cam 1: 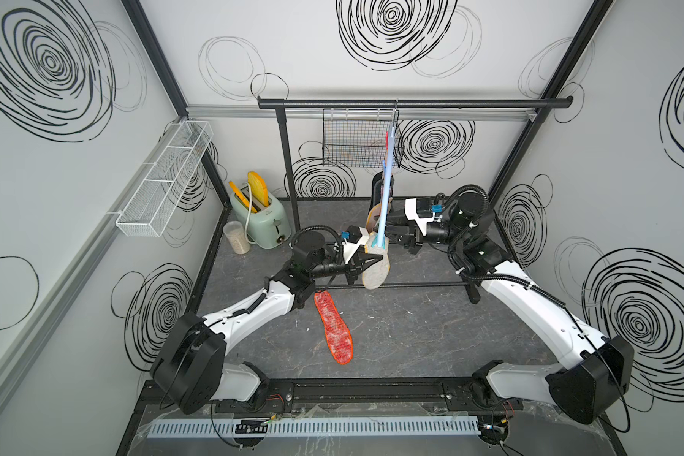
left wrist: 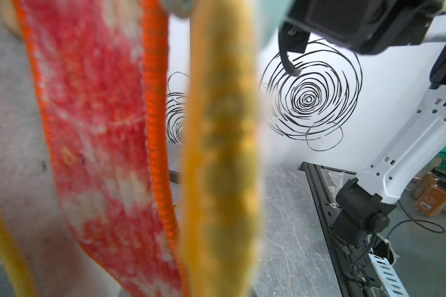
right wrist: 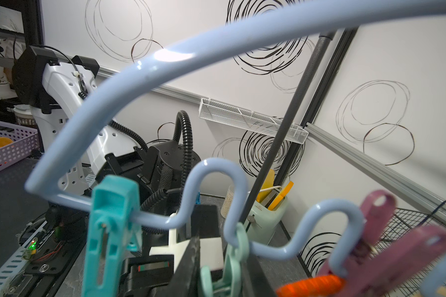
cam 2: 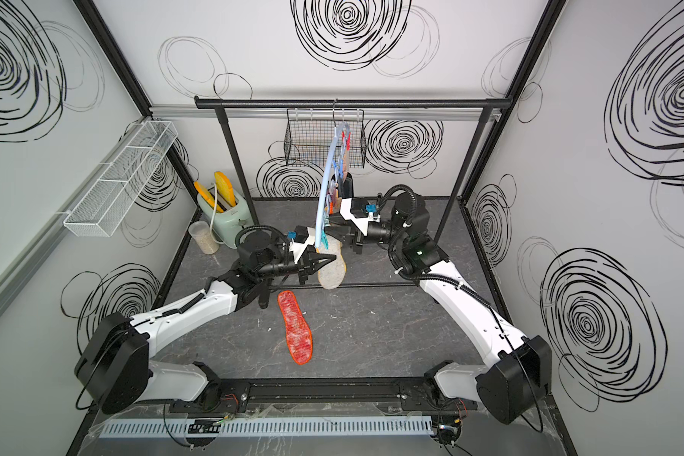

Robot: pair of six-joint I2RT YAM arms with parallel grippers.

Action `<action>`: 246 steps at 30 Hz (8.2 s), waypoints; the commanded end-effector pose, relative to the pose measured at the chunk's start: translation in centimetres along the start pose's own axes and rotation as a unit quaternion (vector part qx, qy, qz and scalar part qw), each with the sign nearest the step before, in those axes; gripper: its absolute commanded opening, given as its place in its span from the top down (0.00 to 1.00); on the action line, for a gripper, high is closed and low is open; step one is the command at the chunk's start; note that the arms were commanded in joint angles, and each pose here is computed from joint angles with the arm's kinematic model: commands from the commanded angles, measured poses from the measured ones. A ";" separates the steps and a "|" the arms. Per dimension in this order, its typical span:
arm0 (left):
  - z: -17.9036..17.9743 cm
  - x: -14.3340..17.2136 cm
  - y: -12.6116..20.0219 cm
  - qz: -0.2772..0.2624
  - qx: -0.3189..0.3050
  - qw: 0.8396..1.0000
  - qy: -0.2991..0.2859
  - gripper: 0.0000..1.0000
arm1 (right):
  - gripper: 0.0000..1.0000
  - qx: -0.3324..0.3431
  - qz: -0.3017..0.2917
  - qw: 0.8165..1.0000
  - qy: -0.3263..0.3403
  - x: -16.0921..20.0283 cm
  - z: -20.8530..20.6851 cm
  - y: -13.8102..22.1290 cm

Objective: Take the shoe insoles off the hanger
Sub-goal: Open the clamp at the hanger, then place the insole at the center of the board, then adjust the hanger on the clothesline.

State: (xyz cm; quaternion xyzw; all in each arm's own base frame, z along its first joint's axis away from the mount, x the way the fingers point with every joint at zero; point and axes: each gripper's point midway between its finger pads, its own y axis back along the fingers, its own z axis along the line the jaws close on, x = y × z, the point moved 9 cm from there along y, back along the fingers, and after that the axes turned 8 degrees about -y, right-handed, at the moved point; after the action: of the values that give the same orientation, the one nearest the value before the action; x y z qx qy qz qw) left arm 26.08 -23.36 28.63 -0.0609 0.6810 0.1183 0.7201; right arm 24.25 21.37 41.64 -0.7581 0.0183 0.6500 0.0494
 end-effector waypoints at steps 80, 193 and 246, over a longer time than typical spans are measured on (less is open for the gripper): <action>-2.8 11.3 4.5 0.165 -0.203 0.892 0.368 0.24 | 0.60 0.008 -0.003 1.000 0.013 -1.0 2.5 1.1; -4.6 -3.0 -4.6 -0.084 -0.346 0.934 -0.044 0.52 | 0.53 0.310 -0.049 0.905 -0.289 -9.4 -2.1 4.7; -8.9 0.5 -2.0 -0.061 -0.329 0.941 -0.058 0.27 | 0.47 0.396 -0.027 0.874 -0.281 -9.0 -1.9 7.1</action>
State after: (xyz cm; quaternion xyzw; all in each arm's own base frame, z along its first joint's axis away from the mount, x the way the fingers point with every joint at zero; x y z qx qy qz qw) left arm 19.60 -29.49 24.87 -0.2627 0.5120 0.3676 0.7306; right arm 24.87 14.48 49.96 -0.4513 0.2424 0.7818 0.3554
